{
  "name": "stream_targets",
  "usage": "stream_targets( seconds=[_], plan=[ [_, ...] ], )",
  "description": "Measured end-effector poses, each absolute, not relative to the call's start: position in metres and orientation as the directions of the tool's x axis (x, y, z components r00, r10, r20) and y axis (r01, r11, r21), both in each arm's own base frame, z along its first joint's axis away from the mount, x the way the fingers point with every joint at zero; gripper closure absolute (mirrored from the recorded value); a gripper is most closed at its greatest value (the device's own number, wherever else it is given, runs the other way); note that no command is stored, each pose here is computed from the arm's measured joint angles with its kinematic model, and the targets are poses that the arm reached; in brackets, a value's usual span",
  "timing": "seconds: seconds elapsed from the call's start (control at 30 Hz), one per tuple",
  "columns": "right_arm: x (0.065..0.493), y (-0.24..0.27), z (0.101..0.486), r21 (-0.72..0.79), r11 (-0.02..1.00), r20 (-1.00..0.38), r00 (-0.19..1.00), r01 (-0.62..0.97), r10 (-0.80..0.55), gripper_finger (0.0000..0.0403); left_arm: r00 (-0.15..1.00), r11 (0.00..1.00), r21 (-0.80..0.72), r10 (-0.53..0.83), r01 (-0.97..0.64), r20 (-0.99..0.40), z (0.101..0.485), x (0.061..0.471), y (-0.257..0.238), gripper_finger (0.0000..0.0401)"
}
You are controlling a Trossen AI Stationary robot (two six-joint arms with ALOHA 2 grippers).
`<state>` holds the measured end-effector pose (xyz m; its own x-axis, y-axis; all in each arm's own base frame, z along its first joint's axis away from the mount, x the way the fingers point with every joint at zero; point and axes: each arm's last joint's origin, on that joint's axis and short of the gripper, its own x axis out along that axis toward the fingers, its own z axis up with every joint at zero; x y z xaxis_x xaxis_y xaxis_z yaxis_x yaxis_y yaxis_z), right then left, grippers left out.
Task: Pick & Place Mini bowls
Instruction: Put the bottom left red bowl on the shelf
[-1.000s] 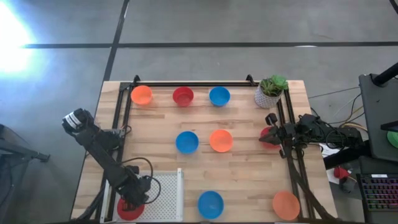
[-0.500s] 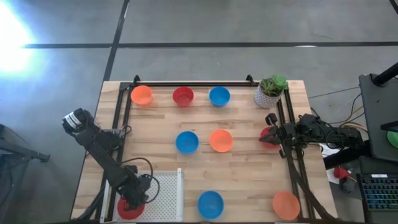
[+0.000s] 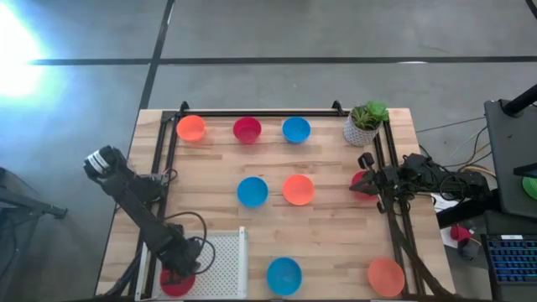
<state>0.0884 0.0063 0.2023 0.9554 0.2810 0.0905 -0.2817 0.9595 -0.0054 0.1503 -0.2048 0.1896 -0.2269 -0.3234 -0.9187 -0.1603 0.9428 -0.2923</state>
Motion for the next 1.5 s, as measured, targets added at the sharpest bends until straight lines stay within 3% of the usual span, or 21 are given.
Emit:
stream_targets(
  seconds=[0.27, 0.5, 0.63, 1.03, 1.5],
  plan=[
    [0.088, 0.006, 0.202, -0.011, 0.960, 0.092, 0.955, -0.281, 0.281, 0.0394, -0.161, 0.910, -0.352, -0.389, -0.219, -0.907, 0.216, 0.146, -0.198, 0.0332],
    [0.088, 0.006, 0.202, -0.023, 0.960, 0.092, 0.955, -0.280, 0.281, 0.0394, 0.128, 0.938, -0.273, -0.250, -0.214, -0.960, 0.229, 0.149, -0.186, 0.0332],
    [0.088, 0.006, 0.202, -0.032, 0.960, 0.092, 0.955, -0.279, 0.281, 0.0394, 0.224, 0.953, -0.255, -0.216, -0.162, -0.950, 0.226, 0.155, -0.188, 0.0332],
    [0.088, 0.006, 0.202, -0.030, 0.960, 0.092, 0.956, -0.279, 0.280, 0.0394, 0.208, 0.965, -0.227, -0.198, -0.128, -0.958, 0.198, 0.170, -0.206, 0.0332],
    [0.088, 0.006, 0.202, -0.030, 0.960, 0.092, 0.956, -0.279, 0.280, 0.0394, 0.103, 0.937, -0.326, -0.314, -0.128, -0.944, 0.191, 0.172, -0.216, 0.0332]
  ],
)
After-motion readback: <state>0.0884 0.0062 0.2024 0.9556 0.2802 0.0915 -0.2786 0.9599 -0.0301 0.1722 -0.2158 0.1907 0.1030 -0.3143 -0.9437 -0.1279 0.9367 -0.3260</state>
